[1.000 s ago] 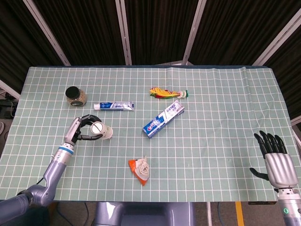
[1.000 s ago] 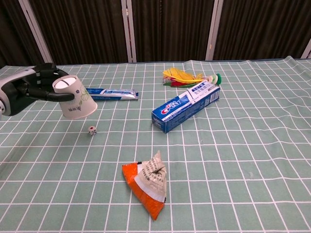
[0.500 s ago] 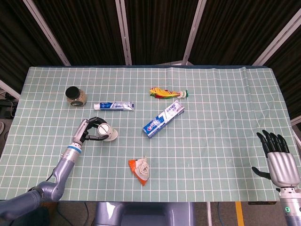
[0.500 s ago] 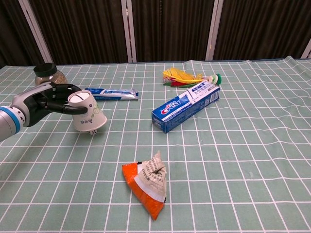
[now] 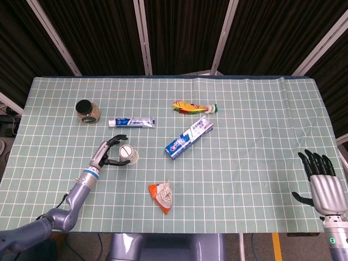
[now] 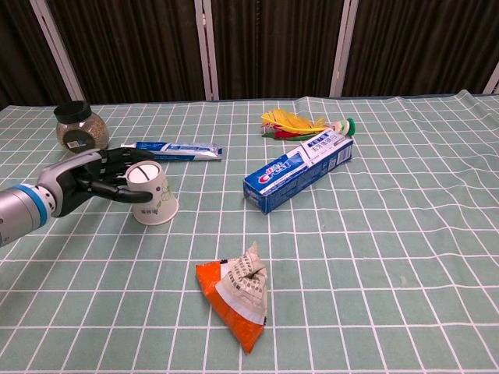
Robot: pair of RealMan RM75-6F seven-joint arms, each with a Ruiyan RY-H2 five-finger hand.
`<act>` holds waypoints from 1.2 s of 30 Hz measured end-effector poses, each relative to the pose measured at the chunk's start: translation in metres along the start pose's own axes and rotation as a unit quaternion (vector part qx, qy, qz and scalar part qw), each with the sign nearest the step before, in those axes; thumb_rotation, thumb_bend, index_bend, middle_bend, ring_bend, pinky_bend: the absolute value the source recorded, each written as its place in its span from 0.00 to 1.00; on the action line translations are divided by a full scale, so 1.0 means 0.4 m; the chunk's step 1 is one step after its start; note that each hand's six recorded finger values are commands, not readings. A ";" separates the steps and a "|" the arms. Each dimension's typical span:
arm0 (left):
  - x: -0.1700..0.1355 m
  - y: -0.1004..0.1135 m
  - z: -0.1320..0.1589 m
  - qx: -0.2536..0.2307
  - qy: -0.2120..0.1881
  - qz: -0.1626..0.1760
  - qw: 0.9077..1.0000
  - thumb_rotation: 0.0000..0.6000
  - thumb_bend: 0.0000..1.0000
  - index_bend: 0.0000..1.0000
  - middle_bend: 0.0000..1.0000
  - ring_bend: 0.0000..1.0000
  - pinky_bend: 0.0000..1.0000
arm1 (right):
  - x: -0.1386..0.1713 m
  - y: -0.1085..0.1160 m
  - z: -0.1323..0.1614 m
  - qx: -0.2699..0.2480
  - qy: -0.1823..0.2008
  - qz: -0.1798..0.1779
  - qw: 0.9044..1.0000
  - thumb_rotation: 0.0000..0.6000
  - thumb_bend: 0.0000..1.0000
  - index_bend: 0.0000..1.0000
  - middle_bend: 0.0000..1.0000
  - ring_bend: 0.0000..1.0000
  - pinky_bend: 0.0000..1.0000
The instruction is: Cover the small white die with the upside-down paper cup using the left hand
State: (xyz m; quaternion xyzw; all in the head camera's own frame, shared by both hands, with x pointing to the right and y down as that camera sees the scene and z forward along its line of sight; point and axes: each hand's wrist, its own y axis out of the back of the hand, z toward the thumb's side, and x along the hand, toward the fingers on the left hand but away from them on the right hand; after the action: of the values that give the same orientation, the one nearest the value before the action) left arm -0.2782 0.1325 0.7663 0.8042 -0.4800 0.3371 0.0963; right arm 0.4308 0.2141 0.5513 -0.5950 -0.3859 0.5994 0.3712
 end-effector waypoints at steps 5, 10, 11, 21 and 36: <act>-0.010 0.005 0.016 -0.002 -0.015 -0.006 1.000 1.00 0.00 0.00 0.00 0.00 0.00 | 0.002 -0.001 0.002 0.002 0.001 0.000 1.000 1.00 0.00 0.00 0.00 0.00 0.00; -0.037 0.033 0.069 0.002 -0.055 -0.007 0.998 1.00 0.00 0.00 0.00 0.00 0.00 | 0.007 0.000 0.009 0.001 0.005 0.000 1.000 1.00 0.00 0.00 0.00 0.00 0.00; -0.044 0.040 0.080 0.005 -0.064 -0.006 0.998 1.00 0.00 0.00 0.00 0.00 0.00 | 0.008 0.000 0.010 0.001 0.005 0.000 1.000 1.00 0.00 0.00 0.00 0.00 0.00; -0.140 0.137 0.165 0.157 -0.133 0.030 0.978 1.00 0.00 0.00 0.00 0.00 0.00 | 0.020 0.010 0.027 -0.004 0.018 -0.006 1.000 1.00 0.00 0.00 0.00 0.00 0.00; -0.453 0.262 0.128 0.525 -0.015 0.181 0.831 1.00 0.00 0.00 0.00 0.00 0.00 | 0.029 0.031 0.059 0.022 0.034 -0.034 0.999 1.00 0.00 0.00 0.00 0.00 0.00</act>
State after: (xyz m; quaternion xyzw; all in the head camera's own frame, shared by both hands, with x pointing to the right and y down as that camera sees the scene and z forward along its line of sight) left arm -0.3995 0.1816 0.5950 0.6376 -0.3687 0.5377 -0.4103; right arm 0.4074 0.2187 0.5349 -0.5933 -0.3800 0.5742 0.4170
